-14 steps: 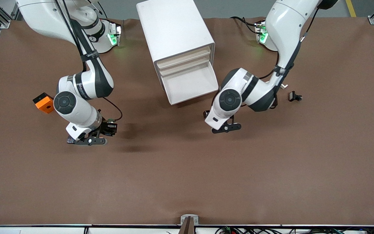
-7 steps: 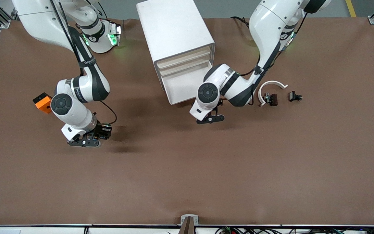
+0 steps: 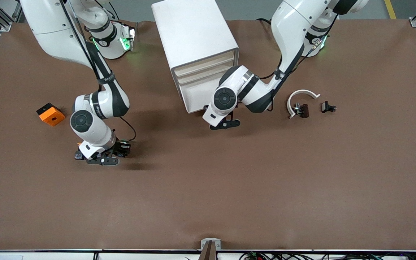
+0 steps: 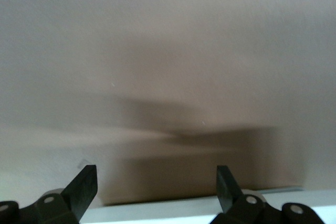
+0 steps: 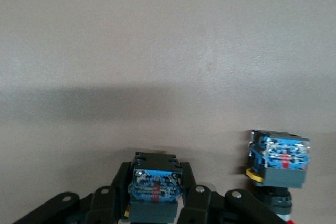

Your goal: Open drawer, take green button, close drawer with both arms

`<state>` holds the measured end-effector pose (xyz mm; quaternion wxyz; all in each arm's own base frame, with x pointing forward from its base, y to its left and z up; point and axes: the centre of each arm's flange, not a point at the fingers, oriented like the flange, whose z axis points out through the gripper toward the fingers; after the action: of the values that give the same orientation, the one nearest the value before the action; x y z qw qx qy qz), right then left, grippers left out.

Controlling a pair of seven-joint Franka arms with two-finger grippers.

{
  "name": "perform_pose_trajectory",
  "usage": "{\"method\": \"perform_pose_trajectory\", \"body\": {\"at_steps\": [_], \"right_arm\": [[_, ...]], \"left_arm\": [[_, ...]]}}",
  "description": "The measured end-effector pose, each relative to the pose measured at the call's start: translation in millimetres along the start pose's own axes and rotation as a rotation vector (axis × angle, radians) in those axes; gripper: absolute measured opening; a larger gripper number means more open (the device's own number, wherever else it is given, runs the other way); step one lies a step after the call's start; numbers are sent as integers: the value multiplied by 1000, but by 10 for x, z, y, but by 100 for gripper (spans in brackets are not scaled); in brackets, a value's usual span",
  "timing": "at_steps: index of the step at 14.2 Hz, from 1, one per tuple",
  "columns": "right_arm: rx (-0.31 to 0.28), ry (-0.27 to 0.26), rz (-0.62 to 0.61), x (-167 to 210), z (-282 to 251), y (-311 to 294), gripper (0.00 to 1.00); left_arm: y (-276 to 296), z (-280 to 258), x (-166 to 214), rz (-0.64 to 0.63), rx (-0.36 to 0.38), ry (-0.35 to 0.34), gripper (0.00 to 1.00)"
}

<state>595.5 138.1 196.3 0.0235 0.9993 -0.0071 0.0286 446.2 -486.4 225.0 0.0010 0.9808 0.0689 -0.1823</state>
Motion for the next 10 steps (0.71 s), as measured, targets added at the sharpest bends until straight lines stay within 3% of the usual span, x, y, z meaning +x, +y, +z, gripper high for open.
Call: {"method": "perform_pose_trajectory", "body": {"at_steps": [4,10], "right_arm": [[-73,24,2,-5,82,-116,42],[-80,35,16,64,81,-84,42]], "left_arm": [[216,145,-343,37,6,-31,100],[380,402,-750,46,11,-107,100]]}}
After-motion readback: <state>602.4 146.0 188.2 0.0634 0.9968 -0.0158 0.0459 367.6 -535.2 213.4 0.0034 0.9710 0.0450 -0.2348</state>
